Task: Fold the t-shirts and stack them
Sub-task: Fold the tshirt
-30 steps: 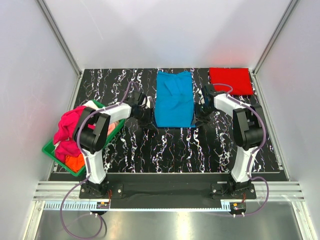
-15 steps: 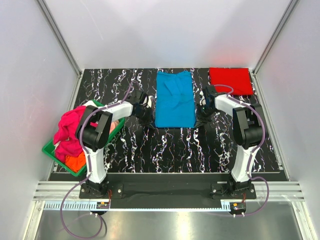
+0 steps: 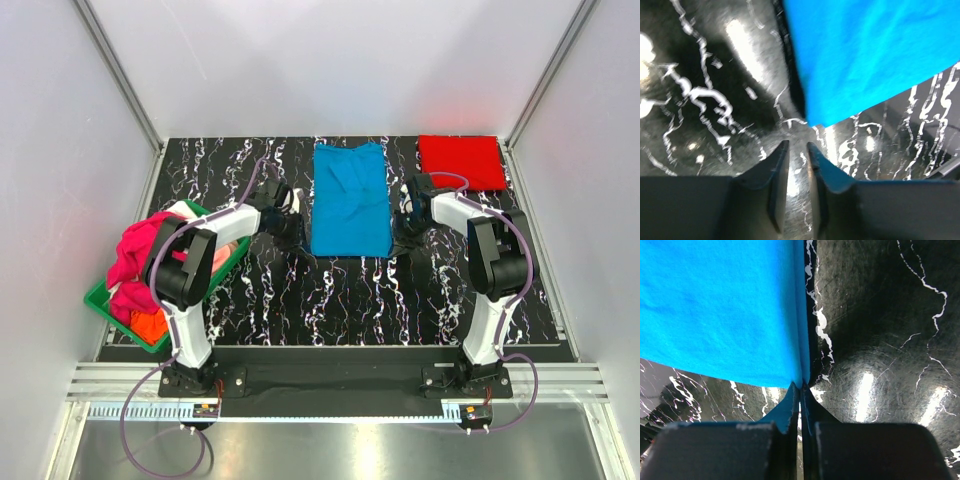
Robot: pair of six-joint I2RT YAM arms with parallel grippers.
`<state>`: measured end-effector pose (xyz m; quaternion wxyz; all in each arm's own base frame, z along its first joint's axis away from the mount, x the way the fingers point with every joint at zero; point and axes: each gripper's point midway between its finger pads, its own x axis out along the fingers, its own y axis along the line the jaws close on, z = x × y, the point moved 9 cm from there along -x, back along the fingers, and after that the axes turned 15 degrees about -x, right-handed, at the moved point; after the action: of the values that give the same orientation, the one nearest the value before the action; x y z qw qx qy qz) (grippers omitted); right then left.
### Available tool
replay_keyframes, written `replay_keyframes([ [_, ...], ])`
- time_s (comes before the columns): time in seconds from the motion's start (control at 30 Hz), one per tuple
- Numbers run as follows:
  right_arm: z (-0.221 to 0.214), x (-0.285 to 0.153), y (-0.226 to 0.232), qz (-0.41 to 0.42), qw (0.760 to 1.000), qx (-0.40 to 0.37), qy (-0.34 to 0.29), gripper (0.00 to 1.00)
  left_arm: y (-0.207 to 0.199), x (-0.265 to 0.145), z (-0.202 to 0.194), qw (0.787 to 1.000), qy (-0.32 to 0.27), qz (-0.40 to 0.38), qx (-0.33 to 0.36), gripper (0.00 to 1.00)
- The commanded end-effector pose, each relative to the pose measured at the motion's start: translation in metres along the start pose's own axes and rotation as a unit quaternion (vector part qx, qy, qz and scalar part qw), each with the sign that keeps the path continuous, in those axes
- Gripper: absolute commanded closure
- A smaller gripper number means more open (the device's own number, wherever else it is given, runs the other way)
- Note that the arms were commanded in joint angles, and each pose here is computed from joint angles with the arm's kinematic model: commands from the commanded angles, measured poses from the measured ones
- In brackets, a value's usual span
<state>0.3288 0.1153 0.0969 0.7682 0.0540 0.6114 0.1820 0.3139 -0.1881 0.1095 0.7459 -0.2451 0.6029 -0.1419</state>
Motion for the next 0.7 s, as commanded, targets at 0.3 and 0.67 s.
replay_keyframes([
  [0.3, 0.002, -0.011, 0.0, -0.008, 1.0, -0.004, -0.022, 1.0, -0.009, 0.018, 0.005, 0.995, 0.003, -0.1, 0.025, 0.59],
  [0.67, 0.0, -0.015, 0.001, -0.007, 1.0, 0.004, -0.027, 1.0, -0.003, 0.027, -0.004, 0.995, 0.034, -0.098, -0.004, 1.0],
])
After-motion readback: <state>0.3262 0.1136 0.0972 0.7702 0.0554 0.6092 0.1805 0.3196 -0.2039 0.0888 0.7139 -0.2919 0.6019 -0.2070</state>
